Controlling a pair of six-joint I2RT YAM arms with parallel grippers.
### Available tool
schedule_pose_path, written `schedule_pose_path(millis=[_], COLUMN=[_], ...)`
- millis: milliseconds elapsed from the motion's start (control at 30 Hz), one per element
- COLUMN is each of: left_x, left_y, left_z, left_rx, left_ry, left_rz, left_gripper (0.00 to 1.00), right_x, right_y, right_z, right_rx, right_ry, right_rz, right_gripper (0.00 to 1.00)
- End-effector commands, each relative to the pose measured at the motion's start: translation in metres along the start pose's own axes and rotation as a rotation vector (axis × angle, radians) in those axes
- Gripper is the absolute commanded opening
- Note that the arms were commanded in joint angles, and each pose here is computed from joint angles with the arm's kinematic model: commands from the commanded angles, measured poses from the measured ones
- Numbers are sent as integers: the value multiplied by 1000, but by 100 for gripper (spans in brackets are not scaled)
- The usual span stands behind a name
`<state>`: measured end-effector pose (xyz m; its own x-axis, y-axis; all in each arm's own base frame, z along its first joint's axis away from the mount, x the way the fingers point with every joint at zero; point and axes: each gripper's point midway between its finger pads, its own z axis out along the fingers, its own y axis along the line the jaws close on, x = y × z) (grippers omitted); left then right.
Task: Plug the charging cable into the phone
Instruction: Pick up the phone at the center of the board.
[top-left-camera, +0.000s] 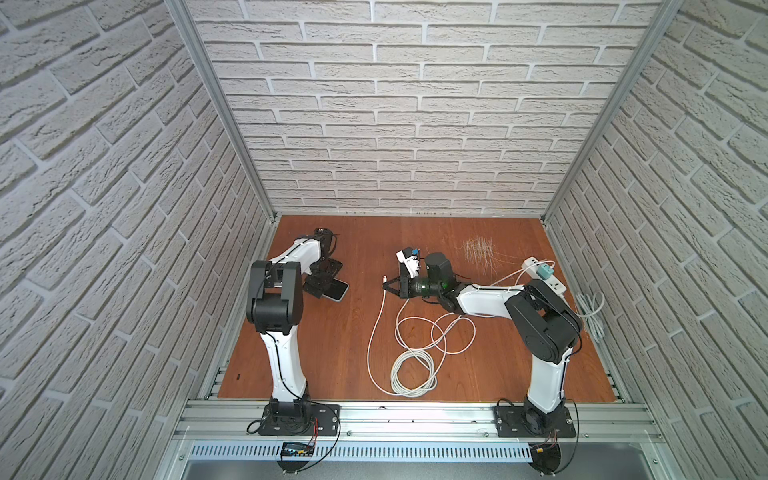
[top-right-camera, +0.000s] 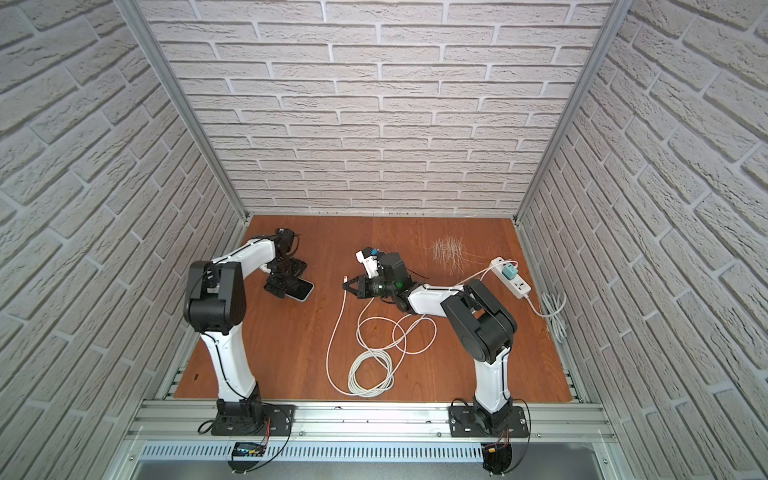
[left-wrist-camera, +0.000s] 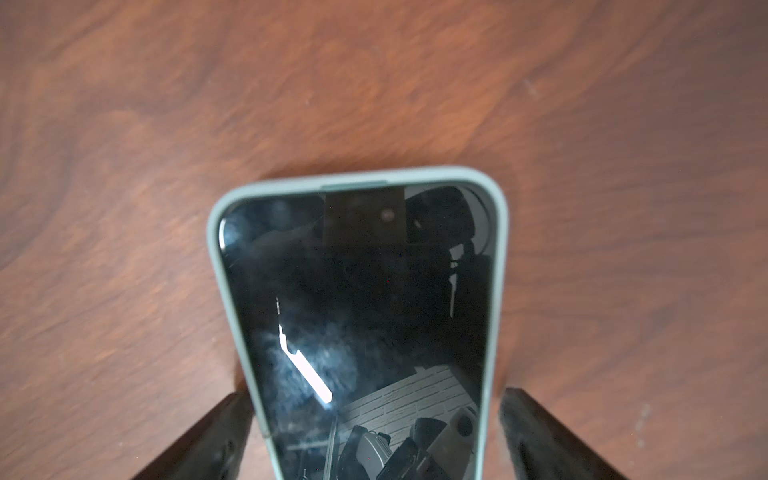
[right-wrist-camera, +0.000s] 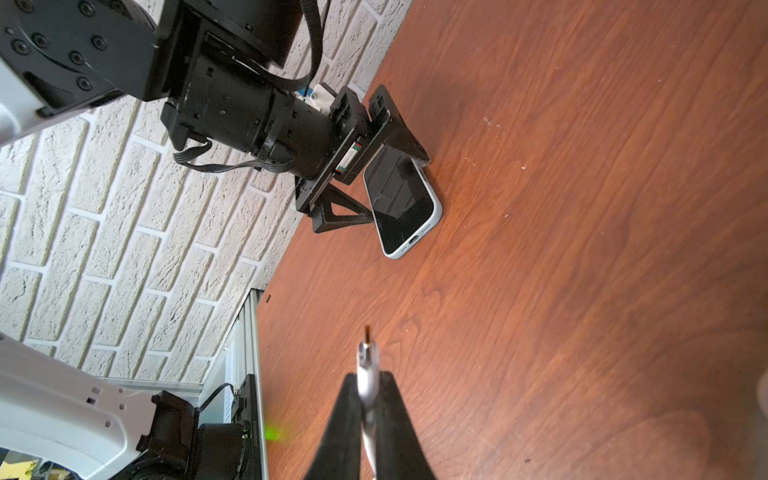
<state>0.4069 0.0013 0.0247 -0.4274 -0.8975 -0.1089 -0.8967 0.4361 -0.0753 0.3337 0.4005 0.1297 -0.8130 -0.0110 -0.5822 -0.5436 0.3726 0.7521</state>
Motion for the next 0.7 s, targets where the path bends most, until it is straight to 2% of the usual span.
schedule_pose_path(millis=[0, 200, 300, 500, 567, 667], left_x=[0, 1, 1, 4, 5, 5], left_y=[8, 12, 13, 8, 7, 4], left_z=[7, 11, 13, 14, 11, 6], left_rx=[-63, -95, -97, -86, -82, -68], left_ry=[-4, -13, -15, -18, -25, -47], left_rz=[-2, 6, 10, 48, 63, 89], left_gripper=[98, 98, 95, 82, 81, 72], right_x=[-12, -12, -12, -12, -12, -12], right_y=[23, 23, 23, 22, 22, 22], right_z=[-4, -4, -4, -3, -3, -3], right_rx=[-47, -46, -44, -45, -44, -44], right_ry=[-23, -24, -24, -22, -22, -22], right_rz=[-59, -61, -60, -60, -59, -57], right_gripper=[3, 3, 3, 3, 3, 3])
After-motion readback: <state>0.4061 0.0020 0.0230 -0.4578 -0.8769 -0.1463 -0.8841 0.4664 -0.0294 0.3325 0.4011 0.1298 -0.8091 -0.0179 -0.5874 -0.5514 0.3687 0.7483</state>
